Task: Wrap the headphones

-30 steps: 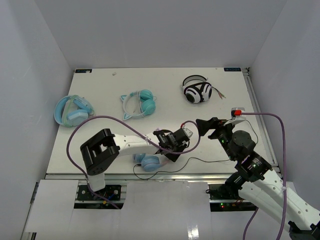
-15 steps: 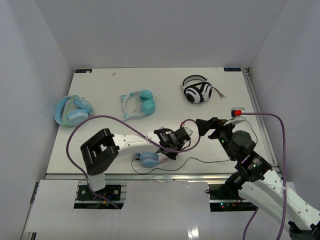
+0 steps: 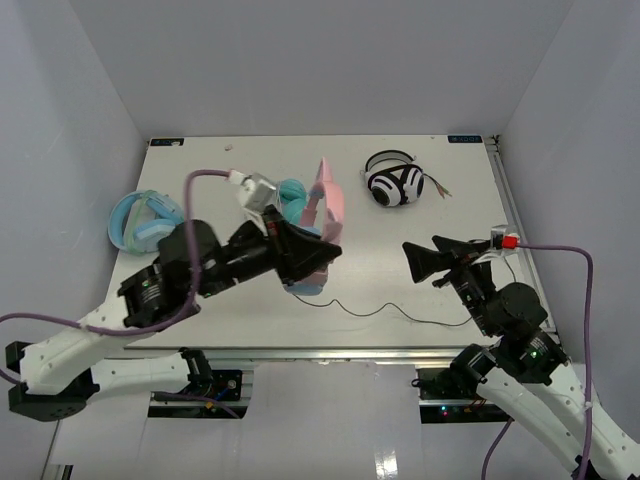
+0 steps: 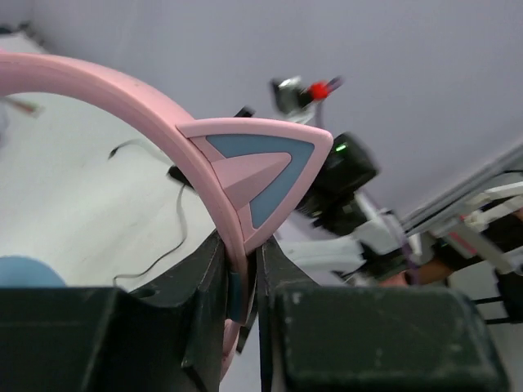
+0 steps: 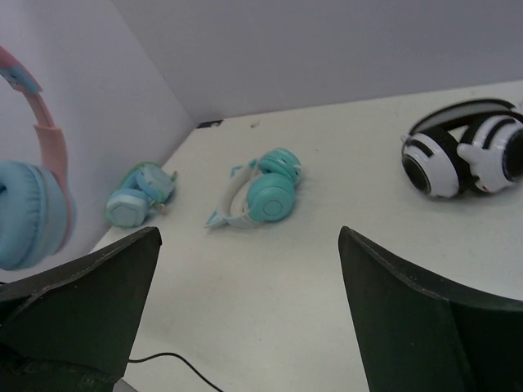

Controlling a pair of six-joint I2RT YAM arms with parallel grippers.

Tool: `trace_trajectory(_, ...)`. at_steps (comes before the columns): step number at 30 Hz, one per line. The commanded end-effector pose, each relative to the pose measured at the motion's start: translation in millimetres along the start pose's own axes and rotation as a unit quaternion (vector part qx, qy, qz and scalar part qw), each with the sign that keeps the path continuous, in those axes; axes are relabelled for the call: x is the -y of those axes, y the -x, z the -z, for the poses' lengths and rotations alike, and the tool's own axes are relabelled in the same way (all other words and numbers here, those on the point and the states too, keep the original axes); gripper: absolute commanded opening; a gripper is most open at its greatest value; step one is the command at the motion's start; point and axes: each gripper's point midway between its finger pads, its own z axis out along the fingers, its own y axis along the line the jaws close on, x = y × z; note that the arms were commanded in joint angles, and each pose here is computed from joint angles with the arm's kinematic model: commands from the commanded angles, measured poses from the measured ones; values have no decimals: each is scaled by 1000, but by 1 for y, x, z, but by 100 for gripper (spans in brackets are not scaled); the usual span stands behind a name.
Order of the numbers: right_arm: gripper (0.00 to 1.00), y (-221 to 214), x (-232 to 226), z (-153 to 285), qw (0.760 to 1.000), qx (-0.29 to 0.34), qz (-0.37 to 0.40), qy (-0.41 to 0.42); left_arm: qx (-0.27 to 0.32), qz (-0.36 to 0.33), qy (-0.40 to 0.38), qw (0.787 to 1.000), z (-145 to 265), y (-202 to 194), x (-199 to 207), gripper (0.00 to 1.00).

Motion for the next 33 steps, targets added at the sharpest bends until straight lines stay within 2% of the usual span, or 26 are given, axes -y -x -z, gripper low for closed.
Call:
trace_trajectory(1,97,7,-48,2,986,46,49,152,27,30,-109,993,28,9,39,0)
trace_trajectory(4,98,-1,-84,8,960,41,86,262,27,51,-183,981,44,4,61,0)
trace_trajectory(8,100,-3,-109,6,938,46,92,331,7,58,-244,968,49,-10,76,0)
trace_trajectory(12,96,7,-128,11,918,81,65,382,-4,63,-265,962,45,-20,79,0)
trace_trajectory(16,95,16,-129,10,914,116,54,385,-8,65,-264,962,42,-26,76,0)
trace_trajectory(26,94,21,-130,-5,914,138,71,376,-16,81,-289,954,38,-38,77,0)
trace_trajectory(33,89,24,-139,-13,904,151,78,393,-21,88,-305,948,37,-43,80,0)
